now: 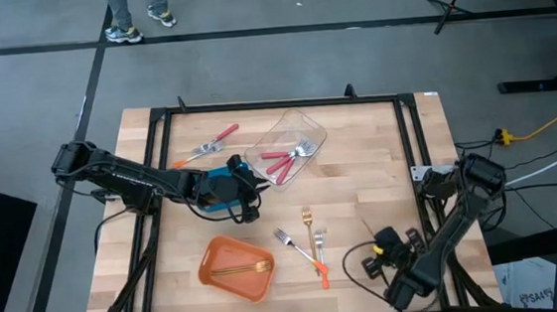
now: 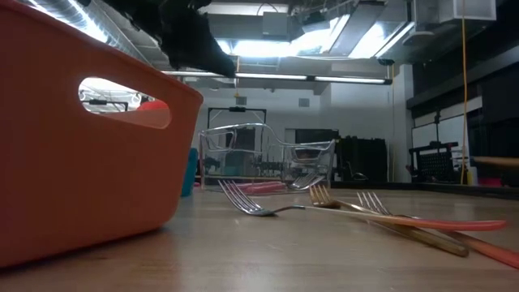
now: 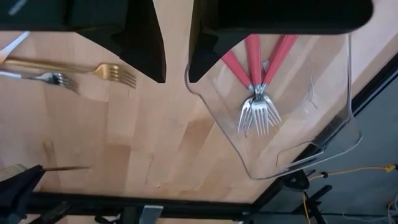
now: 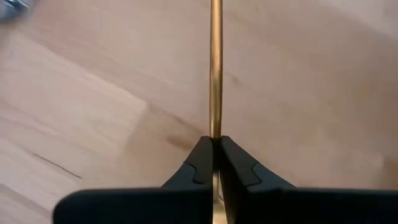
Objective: Sort silverware by color (type)
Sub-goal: Put the gold fork into the orange bin
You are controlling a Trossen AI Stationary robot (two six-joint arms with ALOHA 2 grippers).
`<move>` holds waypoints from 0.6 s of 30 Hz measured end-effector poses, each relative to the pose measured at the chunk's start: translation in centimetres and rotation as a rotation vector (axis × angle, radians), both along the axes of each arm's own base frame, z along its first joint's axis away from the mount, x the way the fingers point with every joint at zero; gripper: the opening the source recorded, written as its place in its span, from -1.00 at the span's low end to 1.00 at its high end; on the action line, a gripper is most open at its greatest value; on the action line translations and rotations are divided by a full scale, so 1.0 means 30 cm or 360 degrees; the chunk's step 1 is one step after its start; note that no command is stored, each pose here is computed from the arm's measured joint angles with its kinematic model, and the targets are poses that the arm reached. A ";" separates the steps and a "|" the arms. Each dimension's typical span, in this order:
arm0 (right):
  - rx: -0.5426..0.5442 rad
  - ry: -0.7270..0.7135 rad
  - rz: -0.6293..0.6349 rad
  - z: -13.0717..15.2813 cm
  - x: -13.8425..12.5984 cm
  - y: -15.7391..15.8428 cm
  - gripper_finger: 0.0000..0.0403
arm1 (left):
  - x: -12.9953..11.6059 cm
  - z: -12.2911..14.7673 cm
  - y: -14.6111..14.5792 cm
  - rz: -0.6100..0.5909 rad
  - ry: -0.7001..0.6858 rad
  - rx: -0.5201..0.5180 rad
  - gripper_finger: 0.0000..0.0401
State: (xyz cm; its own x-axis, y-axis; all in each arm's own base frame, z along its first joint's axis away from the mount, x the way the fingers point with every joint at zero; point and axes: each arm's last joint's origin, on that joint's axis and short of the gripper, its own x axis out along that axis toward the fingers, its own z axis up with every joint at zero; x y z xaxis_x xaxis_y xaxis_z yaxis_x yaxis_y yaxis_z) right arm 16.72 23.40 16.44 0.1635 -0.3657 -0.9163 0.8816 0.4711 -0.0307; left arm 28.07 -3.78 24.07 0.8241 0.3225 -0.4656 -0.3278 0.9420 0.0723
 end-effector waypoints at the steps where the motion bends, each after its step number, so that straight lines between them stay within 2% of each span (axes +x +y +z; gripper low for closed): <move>1: 0.0004 0.0002 0.0029 0.013 0.011 -0.011 -1.00 | 0.001 0.001 0.000 -0.0001 -0.0009 -0.0002 -0.69; 7: 0.0007 0.0069 0.0311 0.087 0.088 -0.101 -1.00 | 0.008 0.015 -0.002 -0.0005 -0.0087 -0.0019 -0.69; 18: -0.0037 0.0158 0.0931 0.213 0.251 -0.361 -1.00 | 0.018 0.031 -0.004 -0.0044 -0.0174 -0.0058 -0.69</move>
State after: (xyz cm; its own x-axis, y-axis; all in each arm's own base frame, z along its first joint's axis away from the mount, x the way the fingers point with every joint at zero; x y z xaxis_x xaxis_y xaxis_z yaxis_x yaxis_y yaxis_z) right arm 24.26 12.58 22.85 0.2579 -0.2610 -0.9303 0.4683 0.8759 -0.1159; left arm 28.60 -3.89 24.99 0.8791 0.2834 -0.3833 -0.3058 0.9521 0.0028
